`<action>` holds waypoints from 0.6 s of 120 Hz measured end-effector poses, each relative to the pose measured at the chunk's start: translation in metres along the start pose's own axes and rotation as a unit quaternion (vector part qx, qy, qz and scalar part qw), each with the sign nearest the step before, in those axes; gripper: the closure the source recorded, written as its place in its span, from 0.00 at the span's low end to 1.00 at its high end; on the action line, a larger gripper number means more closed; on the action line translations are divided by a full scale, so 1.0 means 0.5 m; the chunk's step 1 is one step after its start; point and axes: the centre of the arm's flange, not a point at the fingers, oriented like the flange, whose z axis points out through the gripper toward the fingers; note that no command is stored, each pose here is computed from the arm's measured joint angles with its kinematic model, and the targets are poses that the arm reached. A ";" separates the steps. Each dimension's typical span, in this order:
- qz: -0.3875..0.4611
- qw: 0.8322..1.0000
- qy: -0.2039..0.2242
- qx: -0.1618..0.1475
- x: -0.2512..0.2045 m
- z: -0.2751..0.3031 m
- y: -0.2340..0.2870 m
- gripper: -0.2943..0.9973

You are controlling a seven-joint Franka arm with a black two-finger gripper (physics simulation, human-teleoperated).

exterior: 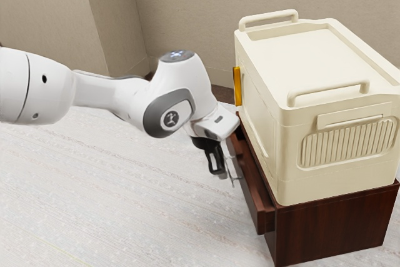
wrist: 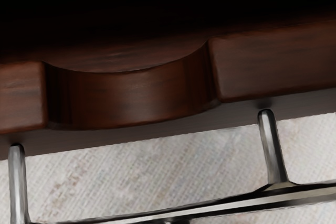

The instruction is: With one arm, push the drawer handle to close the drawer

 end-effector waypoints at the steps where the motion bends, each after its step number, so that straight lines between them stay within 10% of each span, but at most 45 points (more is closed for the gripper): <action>1: 0.000 1.000 0.001 0.000 0.001 0.000 0.000 0.84; 72: 0.011 0.999 0.041 0.004 0.045 -0.004 0.010 0.81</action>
